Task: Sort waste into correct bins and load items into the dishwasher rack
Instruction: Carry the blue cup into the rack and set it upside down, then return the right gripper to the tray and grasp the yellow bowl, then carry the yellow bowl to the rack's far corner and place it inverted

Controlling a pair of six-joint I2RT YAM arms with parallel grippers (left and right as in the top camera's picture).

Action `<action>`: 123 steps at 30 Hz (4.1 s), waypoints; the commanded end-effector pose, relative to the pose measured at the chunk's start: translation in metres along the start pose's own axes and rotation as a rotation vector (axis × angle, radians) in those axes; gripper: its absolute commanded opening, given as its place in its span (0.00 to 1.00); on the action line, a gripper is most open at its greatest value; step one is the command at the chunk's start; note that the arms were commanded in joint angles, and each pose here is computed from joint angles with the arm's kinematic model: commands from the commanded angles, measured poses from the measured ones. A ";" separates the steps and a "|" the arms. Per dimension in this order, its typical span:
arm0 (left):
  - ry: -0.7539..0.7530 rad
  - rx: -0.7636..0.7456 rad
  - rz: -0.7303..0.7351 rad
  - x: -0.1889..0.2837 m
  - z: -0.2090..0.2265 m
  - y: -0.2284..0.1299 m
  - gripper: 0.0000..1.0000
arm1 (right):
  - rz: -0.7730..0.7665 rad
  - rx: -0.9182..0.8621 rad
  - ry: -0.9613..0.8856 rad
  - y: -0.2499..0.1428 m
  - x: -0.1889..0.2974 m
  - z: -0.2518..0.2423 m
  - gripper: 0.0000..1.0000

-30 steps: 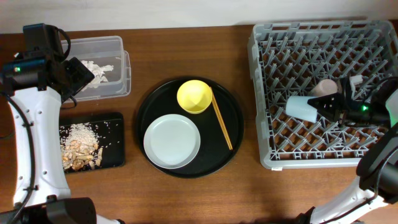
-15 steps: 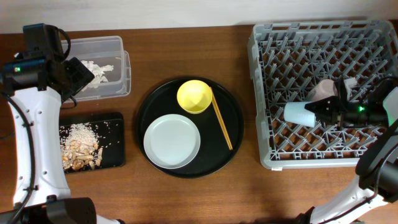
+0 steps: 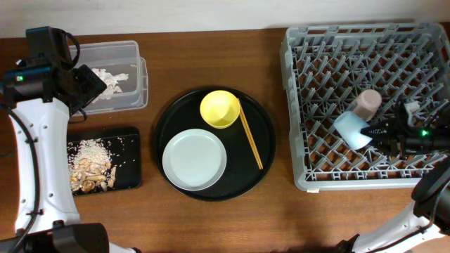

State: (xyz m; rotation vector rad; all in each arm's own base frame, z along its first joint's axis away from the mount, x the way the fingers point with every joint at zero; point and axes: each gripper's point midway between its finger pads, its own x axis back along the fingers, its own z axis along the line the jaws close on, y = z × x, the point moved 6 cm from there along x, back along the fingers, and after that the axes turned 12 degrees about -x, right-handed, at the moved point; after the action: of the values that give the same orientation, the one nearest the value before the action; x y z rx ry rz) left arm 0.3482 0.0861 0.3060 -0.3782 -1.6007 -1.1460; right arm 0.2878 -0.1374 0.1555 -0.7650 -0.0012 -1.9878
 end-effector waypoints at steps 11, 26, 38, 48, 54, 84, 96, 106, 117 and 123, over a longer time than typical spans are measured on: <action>0.004 0.016 -0.024 0.006 0.004 0.003 0.99 | -0.207 -0.203 -0.425 0.014 0.057 0.012 0.38; 0.004 0.016 -0.024 0.006 0.004 0.003 0.99 | -0.006 0.327 -0.452 -0.041 -0.050 0.127 0.38; 0.004 0.016 -0.024 0.006 0.004 0.003 0.99 | -0.258 0.865 -0.545 -0.112 -0.250 0.232 0.73; 0.004 0.016 -0.024 0.006 0.004 0.003 0.99 | -0.402 1.009 -0.606 -0.123 -0.393 0.203 0.68; 0.004 0.016 -0.024 0.006 0.004 0.003 0.99 | -0.351 1.026 -0.648 -0.126 -0.424 0.176 0.57; 0.004 0.016 -0.024 0.006 0.004 0.003 0.99 | -0.402 1.002 -0.591 -0.157 -0.377 0.259 0.04; 0.004 0.015 -0.024 0.006 0.004 0.003 0.99 | -0.402 0.821 -0.345 -0.043 -0.162 0.332 0.04; 0.004 0.016 -0.024 0.006 0.004 0.003 0.99 | -0.243 0.568 0.104 0.087 -0.032 0.247 0.04; 0.004 0.016 -0.024 0.006 0.004 0.003 0.99 | -0.160 0.526 0.369 0.152 -0.034 0.211 0.04; 0.004 0.016 -0.024 0.006 0.004 0.003 0.99 | -0.205 0.442 0.304 0.177 -0.044 0.186 0.04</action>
State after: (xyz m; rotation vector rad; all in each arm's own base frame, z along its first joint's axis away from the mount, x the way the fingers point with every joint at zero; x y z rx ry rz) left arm 0.3482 0.0861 0.3060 -0.3782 -1.6007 -1.1460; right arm 0.5344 -0.1352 0.2438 -0.1446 -0.3852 -2.1604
